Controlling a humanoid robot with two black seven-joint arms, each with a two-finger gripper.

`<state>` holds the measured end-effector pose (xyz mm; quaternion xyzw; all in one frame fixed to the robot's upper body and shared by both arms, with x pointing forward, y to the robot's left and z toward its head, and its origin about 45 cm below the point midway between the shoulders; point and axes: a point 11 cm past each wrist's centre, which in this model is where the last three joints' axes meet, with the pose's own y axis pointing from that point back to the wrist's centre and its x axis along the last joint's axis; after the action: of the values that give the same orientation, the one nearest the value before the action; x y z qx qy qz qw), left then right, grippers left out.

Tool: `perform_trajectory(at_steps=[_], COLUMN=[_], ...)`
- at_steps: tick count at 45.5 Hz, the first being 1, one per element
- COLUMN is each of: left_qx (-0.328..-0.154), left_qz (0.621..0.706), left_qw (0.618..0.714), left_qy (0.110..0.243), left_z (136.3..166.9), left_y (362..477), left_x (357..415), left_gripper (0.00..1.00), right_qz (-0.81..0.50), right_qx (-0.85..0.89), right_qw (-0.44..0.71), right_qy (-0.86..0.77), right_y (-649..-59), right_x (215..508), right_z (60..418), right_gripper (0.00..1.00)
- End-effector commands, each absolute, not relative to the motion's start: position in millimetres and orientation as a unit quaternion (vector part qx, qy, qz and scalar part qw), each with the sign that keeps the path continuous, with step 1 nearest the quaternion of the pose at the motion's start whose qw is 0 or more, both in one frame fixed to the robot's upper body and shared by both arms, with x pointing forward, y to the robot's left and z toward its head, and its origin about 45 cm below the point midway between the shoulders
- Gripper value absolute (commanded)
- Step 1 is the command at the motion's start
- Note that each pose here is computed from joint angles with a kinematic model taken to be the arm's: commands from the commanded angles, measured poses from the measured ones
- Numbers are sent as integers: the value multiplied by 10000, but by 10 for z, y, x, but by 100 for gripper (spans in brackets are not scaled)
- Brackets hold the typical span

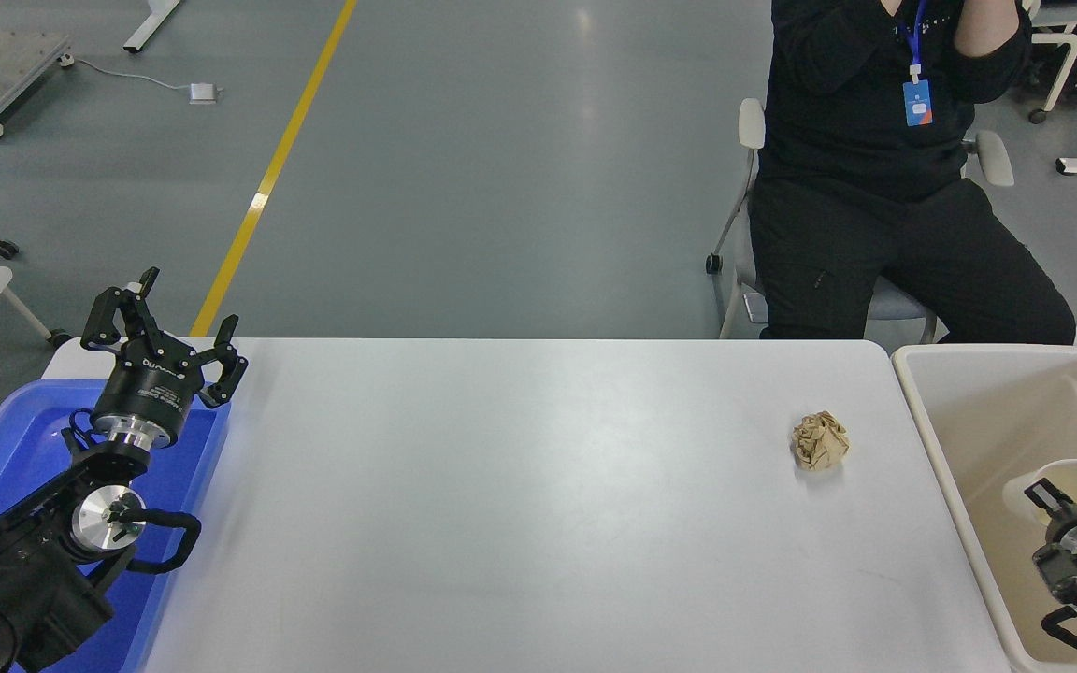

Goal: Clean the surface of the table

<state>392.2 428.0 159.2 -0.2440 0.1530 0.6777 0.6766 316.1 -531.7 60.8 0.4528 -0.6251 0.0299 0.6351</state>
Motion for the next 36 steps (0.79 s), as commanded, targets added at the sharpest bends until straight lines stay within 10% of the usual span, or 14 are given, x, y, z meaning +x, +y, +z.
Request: perform_trajectory(at_steps=[1,23,36], left_qx=[-2438,-2434,-2438], left_qz=[6780,6785,6780], left_qw=[6765,6761,6765], left_qy=[1526,1525,1526], left_z=[1595,1593,1595], left_y=[4285,4290,4285], left_x=[3921,3920,3921], left_gripper=[100,100,100], right_qz=[374,686,311], right_qx=[4426,3975,3887], right_qw=[6336,6144,5429], right_qy=[-6335,-6781,-7437], right_y=[-5337,-5630,-5729], right_x=[3163,3308,3471], right_z=[634,1043,1306], right_gripper=[13,98,98])
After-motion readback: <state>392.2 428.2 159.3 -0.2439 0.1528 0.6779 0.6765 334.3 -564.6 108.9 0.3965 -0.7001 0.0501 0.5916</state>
